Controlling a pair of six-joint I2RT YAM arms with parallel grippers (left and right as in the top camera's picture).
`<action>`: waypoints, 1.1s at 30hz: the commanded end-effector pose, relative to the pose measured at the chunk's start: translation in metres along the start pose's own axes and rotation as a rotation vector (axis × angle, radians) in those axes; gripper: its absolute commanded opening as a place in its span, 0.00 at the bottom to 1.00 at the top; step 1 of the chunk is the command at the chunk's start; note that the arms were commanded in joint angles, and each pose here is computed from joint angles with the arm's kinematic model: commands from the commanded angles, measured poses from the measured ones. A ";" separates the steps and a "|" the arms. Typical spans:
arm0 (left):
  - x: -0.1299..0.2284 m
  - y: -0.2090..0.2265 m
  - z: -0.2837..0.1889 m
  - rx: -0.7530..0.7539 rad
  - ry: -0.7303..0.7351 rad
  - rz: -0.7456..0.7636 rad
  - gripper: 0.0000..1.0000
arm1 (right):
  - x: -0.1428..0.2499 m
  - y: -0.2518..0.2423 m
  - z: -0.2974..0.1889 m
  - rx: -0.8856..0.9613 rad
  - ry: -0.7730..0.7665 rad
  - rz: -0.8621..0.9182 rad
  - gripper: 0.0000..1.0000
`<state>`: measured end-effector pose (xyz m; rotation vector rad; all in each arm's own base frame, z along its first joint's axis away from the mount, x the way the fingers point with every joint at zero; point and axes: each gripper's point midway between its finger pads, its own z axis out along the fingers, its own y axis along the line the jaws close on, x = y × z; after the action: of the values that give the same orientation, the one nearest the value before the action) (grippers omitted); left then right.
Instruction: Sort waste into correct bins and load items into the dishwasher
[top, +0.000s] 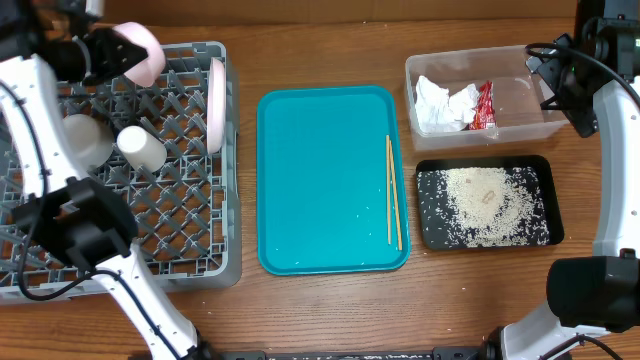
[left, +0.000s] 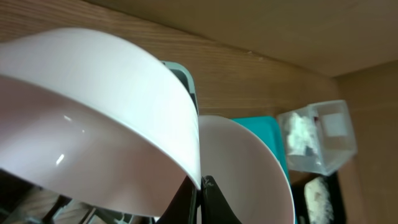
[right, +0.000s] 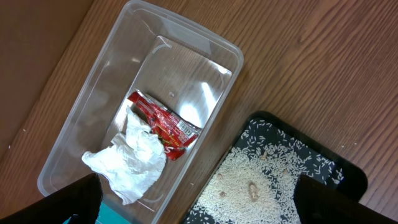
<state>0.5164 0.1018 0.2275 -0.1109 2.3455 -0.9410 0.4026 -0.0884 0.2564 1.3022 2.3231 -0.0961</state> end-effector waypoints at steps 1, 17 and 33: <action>0.001 -0.010 -0.013 0.242 -0.073 0.067 0.04 | -0.004 0.001 -0.006 -0.011 -0.018 -0.002 1.00; 0.020 0.043 -0.016 0.300 -0.150 0.039 0.04 | -0.004 0.001 -0.006 -0.011 -0.018 -0.002 1.00; 0.024 0.072 -0.023 0.230 -0.161 -0.005 0.04 | -0.004 0.001 -0.006 -0.011 -0.018 -0.002 1.00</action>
<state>0.4981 0.1515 0.1866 -0.0489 2.0680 -1.1555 0.4028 -0.0885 0.2565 1.3024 2.3220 -0.0961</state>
